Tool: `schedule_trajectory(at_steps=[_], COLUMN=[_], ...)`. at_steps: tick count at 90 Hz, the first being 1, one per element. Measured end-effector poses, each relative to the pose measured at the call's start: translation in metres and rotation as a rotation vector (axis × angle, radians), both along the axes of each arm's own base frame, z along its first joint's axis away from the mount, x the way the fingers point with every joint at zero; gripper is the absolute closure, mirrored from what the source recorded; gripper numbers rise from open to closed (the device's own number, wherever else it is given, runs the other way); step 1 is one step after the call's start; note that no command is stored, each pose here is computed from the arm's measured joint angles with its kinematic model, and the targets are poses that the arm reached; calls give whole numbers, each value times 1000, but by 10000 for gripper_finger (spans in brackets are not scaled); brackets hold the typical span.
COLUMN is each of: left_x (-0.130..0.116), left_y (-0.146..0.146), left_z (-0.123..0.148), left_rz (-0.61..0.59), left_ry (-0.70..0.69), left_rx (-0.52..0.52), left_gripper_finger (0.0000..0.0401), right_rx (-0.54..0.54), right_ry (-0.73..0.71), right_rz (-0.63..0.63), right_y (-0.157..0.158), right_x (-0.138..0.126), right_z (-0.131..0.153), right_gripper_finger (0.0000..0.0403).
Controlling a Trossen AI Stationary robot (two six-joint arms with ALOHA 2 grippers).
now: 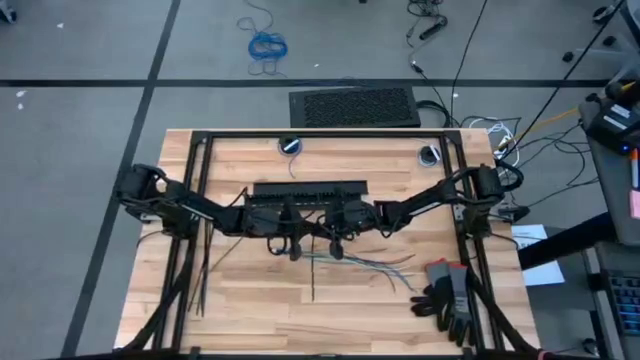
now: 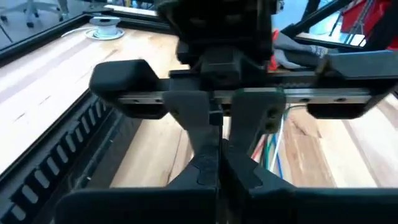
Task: Ziptie cables
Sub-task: Wrap the cable wires with zip tie
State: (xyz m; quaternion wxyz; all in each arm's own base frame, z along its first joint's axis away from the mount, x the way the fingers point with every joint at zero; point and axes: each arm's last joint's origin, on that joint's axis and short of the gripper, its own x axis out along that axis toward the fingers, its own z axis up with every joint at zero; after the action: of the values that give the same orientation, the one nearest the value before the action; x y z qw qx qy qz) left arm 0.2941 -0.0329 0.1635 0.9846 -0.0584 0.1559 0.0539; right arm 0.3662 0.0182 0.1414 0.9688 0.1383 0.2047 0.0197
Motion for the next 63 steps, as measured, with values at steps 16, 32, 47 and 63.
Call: schedule_trajectory(at_steps=[16, 32, 47, 63], left_x=[0, -1, -3, -4], left_y=[0, 1, -2, -8], left_z=[-1, -3, -6, -17], left_rz=[-11, 8, 8, 26], left_ry=[12, 43, 72, 128], left_rx=[36, 59, 41, 13], left_gripper_finger=[399, 400, 400, 400], right_rx=[-11, 2, -150, -223], right_ry=[19, 60, 205, 281], right_rz=[2, -42, -125, -85], right_y=[0, -3, -7, 15], right_x=[-1, -2, -13, -22], right_z=[-2, -5, -9, -7], right_gripper_finger=[402, 372, 321, 285])
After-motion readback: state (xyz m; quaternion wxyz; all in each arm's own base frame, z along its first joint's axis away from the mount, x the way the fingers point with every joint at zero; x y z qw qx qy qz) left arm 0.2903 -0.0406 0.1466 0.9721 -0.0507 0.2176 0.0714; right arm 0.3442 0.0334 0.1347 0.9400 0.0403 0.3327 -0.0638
